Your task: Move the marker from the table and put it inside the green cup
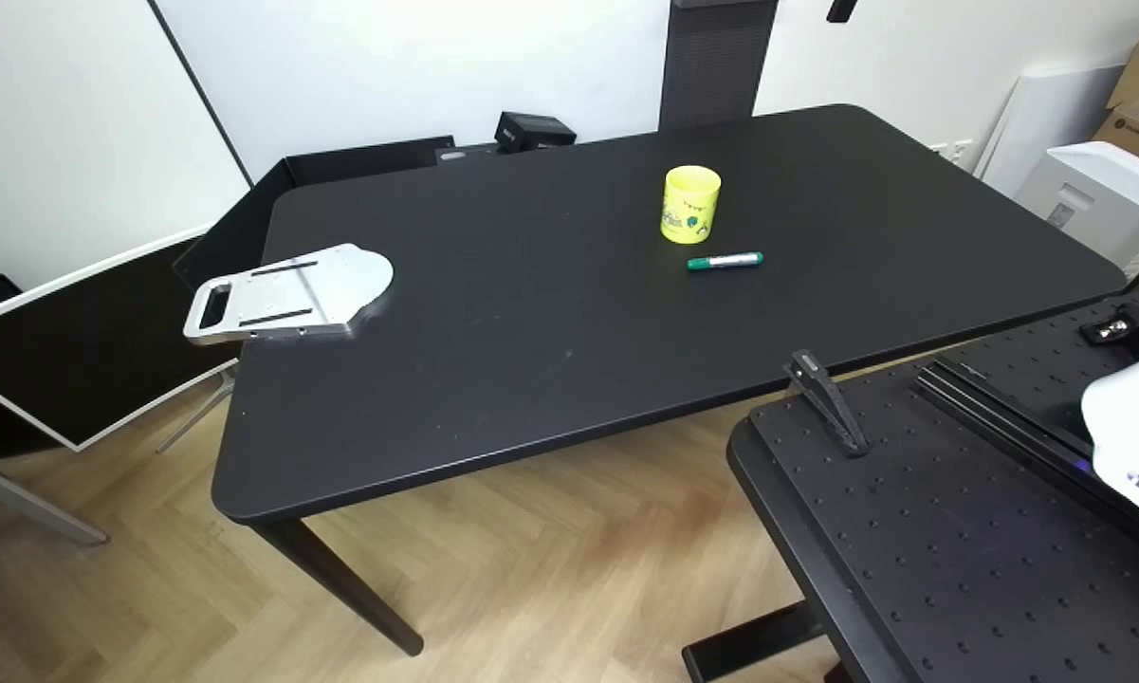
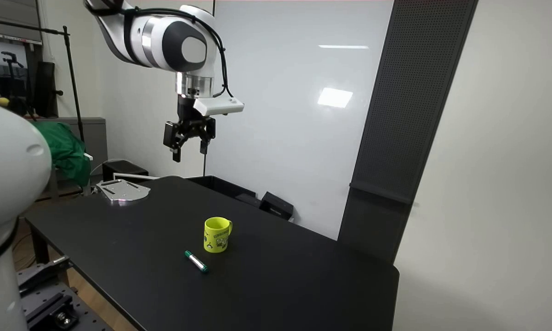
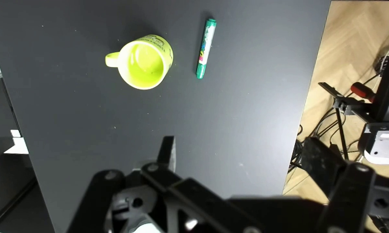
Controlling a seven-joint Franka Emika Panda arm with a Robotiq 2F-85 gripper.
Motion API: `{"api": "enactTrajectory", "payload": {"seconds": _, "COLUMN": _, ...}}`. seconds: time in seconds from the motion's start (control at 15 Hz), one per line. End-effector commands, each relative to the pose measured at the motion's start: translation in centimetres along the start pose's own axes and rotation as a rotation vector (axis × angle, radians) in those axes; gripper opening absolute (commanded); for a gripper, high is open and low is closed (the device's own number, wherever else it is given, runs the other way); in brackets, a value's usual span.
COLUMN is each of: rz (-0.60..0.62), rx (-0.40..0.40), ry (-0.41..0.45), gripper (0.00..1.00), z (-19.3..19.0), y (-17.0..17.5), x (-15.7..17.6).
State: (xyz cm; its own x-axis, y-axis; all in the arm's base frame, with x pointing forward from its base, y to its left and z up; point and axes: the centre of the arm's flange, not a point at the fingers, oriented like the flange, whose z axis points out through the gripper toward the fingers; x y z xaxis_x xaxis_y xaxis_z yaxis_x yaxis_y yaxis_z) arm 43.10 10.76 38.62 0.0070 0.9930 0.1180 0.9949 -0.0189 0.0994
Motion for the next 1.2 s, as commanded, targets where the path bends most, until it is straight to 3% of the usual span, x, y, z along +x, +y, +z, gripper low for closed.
{"api": "enactTrajectory", "payload": {"seconds": 0.0, "rz": 0.001, "rx": 0.001, "ry": 0.000, "gripper": 1.00, "z": 0.1, "y": 0.0, "x": 0.0}}
{"api": "enactTrajectory", "payload": {"seconds": 0.47, "rz": 0.003, "rx": 0.000, "ry": 0.000, "gripper": 1.00, "z": 0.1, "y": 0.0, "x": -0.1}}
{"api": "enactTrajectory", "payload": {"seconds": 0.73, "rz": -0.016, "rx": -0.043, "ry": -0.009, "gripper": 1.00, "z": 1.4, "y": 1.4, "x": -0.6}}
{"api": "enactTrajectory", "payload": {"seconds": 1.13, "rz": 0.043, "rx": -0.022, "ry": -0.038, "gripper": 1.00, "z": 6.3, "y": 3.7, "x": -3.0}}
